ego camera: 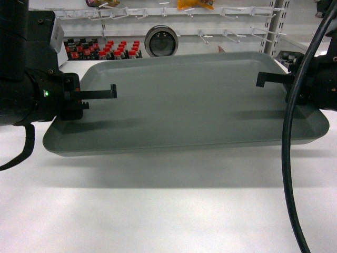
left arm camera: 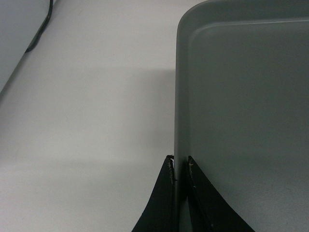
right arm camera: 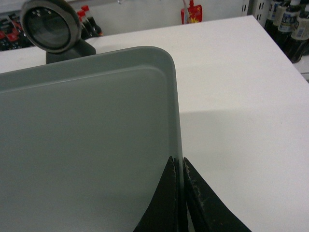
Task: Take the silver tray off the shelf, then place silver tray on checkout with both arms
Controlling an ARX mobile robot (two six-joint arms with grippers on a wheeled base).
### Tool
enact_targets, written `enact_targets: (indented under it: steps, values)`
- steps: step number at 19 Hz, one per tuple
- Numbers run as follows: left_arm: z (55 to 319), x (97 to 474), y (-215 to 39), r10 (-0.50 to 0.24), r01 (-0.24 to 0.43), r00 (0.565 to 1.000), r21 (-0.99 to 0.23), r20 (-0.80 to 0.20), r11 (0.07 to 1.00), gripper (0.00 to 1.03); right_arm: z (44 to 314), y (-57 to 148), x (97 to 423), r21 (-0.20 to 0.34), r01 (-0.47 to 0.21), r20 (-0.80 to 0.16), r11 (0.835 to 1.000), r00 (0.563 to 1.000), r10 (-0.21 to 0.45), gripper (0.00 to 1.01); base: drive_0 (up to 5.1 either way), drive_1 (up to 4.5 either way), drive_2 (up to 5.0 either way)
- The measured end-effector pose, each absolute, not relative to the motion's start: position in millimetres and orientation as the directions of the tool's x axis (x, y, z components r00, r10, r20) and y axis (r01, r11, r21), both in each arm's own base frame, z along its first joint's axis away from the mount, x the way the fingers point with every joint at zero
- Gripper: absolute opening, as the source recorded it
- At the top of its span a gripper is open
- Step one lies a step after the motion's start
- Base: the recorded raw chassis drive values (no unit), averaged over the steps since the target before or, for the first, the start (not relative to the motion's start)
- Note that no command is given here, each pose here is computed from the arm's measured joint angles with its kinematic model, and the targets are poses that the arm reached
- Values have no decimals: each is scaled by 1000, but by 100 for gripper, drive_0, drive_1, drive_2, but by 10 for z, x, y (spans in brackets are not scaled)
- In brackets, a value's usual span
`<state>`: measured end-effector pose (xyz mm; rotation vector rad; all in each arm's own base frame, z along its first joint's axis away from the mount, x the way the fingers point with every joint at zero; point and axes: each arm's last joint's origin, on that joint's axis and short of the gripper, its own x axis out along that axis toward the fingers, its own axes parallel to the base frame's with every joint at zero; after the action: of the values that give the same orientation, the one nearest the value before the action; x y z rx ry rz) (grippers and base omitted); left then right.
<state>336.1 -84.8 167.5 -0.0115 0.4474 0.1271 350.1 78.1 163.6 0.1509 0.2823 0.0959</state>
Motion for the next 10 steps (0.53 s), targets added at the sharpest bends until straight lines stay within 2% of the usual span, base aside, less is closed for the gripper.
enact_targets:
  steps: [4,7,10]
  values:
    - [1638,3509,-896,117,-102,893,57,-435,993,3,1513,764,3634,155,-59,-331,986,937,108,2,0,0,0]
    - [1502,3575,-909,140,-96,850,113,-508,989,3,1380,781,3701,144,-51,-398,988,912,105,2,0,0,0]
    - [1443,3621,-923,148,-90,826,133,-544,987,3,1251,792,3752,128,-46,-447,991,889,100,2,0,0,0]
